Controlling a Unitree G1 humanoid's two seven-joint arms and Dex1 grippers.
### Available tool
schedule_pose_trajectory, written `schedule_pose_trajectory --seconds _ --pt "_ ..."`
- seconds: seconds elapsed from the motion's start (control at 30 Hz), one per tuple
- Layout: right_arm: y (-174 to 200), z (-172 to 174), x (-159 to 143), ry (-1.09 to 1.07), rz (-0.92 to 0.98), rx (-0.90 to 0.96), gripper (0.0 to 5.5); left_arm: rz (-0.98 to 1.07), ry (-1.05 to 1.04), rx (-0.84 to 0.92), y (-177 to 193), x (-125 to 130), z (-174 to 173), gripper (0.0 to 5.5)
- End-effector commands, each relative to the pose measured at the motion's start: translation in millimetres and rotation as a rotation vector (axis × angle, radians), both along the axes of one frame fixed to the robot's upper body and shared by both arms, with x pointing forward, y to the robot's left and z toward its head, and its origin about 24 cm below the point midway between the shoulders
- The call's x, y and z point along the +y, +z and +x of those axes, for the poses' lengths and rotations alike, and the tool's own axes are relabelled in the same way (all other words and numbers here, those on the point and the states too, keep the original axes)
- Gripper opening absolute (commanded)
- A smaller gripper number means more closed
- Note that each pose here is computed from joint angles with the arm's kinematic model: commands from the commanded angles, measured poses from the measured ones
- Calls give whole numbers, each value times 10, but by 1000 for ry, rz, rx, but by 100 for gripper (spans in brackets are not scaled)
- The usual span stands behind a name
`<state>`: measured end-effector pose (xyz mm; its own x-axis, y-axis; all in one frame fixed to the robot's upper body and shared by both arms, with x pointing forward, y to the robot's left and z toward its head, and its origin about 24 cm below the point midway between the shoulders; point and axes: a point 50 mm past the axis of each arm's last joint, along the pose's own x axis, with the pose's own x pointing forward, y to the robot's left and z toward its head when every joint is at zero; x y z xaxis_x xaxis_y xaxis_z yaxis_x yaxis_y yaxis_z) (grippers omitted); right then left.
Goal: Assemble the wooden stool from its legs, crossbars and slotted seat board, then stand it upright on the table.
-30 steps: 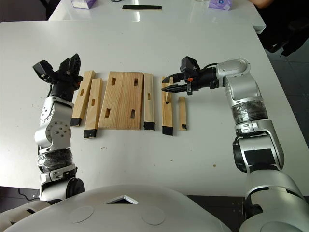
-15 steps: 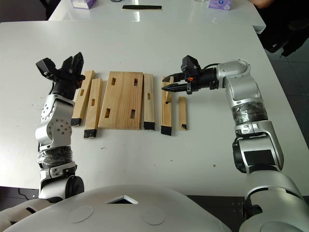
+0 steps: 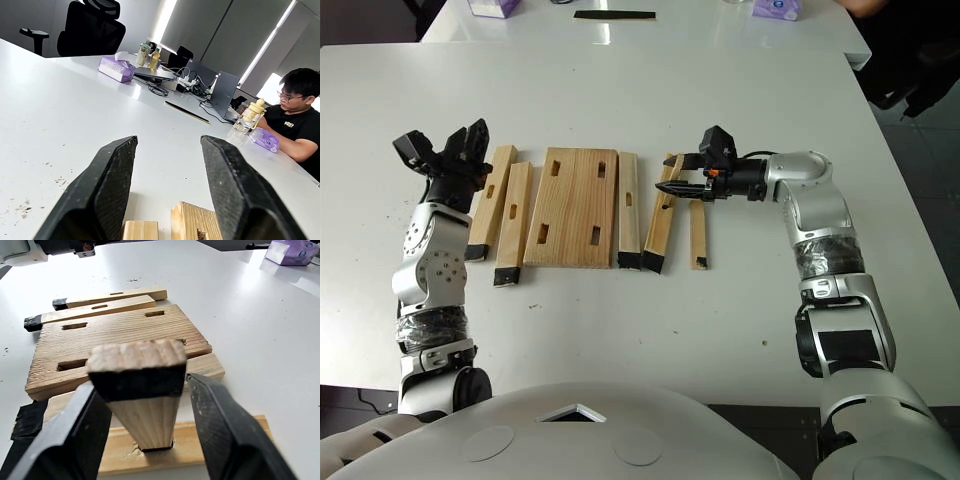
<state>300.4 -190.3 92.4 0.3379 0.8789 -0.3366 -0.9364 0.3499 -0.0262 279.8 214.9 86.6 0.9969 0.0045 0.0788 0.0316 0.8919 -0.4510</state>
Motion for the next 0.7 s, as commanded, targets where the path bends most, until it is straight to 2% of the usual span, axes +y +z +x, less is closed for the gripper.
schedule_pose_trajectory --seconds 0.03,0.27,0.37,0.47,0.53,0.6,0.7 --pt "-7 -180 -126 -44 -56 -15 251 -3 6 9 -18 9 -23 237" --pt "274 -194 -215 -151 -53 -125 251 -2 32 27 -62 37 -41 237" --pt "557 -113 -193 -223 54 -216 251 -8 35 26 -58 21 -47 237" --pt "869 -55 21 -248 266 -268 251 -13 43 27 -59 15 -40 237" --pt "910 -148 267 -164 344 -251 251 -20 37 23 -51 -10 -9 237" --pt "819 -125 487 -157 328 -240 251 -24 33 20 -40 -30 13 237" --pt "638 -28 659 -214 244 -252 251 -21 23 19 -32 -60 53 237"
